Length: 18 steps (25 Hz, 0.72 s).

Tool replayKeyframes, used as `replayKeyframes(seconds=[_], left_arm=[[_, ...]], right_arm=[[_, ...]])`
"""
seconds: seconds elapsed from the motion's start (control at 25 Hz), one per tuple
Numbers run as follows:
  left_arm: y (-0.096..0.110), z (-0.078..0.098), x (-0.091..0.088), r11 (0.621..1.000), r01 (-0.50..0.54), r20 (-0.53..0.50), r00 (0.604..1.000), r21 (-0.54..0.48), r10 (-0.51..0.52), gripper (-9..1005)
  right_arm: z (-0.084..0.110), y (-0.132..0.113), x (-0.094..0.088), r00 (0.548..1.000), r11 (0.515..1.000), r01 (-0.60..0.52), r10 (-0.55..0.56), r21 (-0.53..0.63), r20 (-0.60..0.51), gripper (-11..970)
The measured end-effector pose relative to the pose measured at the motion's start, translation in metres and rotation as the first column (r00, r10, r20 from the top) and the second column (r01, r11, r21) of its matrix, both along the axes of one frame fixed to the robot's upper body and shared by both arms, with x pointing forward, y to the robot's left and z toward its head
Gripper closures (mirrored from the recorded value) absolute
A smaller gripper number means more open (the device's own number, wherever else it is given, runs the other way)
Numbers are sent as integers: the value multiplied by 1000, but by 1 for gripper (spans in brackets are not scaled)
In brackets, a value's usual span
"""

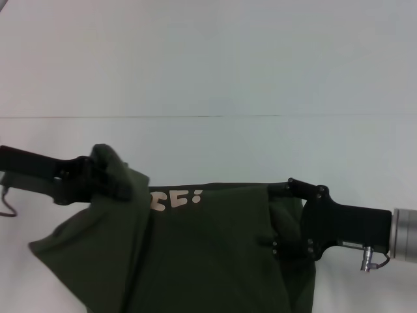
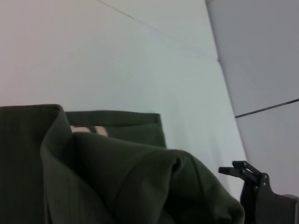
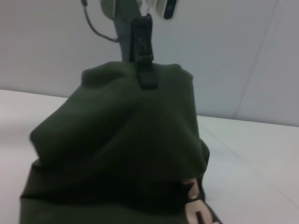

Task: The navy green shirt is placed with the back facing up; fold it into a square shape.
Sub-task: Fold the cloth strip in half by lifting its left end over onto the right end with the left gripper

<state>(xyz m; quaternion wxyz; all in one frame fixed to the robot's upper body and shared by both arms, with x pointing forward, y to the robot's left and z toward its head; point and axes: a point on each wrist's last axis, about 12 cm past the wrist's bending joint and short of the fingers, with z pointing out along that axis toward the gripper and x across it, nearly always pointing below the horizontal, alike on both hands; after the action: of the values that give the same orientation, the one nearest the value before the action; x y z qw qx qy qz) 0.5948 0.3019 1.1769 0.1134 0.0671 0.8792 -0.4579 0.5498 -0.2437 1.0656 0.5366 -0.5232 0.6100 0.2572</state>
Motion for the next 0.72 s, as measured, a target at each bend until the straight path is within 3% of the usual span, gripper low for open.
replayKeyframes(seconds=[0.44,0.72], left_arm=[[-46,-33,1,983,-46,-10,999,-178,45,931],[-68,-56,-6,976,-64,-21,998,-208,61,930]], right_arm=[[-4,-6,0,998,998,58,-58,-3,20,39],[-5,-10,0,996,996,85,-86,10,27,39]])
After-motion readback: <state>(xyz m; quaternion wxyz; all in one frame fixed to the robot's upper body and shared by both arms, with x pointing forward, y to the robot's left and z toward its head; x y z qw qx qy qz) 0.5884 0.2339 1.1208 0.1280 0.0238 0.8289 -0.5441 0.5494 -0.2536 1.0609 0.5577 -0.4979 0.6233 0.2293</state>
